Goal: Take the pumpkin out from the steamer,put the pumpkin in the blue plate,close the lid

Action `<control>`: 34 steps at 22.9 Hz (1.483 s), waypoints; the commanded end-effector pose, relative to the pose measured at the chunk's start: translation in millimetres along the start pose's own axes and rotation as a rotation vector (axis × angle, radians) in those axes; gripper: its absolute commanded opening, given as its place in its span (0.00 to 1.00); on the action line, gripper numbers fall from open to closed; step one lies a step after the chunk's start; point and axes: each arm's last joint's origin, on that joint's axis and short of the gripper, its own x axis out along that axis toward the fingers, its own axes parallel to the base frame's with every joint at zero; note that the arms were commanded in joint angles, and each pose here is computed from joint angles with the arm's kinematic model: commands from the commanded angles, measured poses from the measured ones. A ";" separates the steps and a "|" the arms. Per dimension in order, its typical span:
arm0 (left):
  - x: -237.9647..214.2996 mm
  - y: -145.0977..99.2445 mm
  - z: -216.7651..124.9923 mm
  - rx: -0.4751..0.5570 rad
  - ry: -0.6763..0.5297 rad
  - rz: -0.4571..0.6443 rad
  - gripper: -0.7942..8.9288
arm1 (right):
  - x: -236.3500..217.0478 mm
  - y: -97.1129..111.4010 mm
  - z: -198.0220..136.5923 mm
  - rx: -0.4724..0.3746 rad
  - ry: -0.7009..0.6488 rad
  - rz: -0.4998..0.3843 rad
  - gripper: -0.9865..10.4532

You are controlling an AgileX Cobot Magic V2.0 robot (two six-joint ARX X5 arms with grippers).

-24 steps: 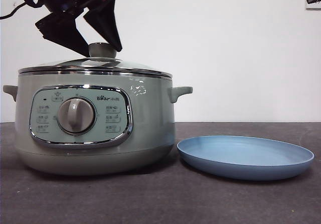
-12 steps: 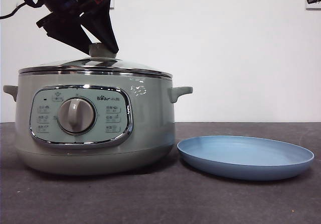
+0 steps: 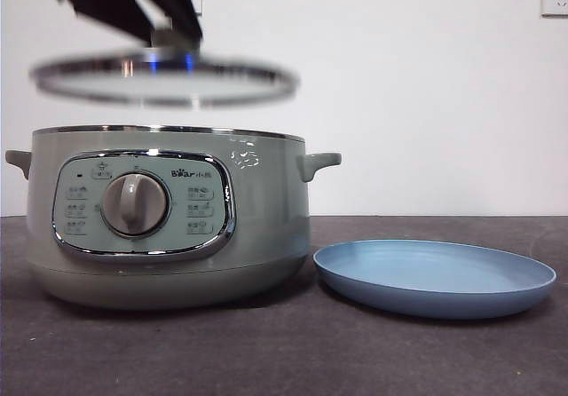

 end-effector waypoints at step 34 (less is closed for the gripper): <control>-197.0 -14.2 -26.0 0.011 -0.316 0.581 0.07 | 329.8 100.6 -58.1 -0.501 0.701 0.011 0.56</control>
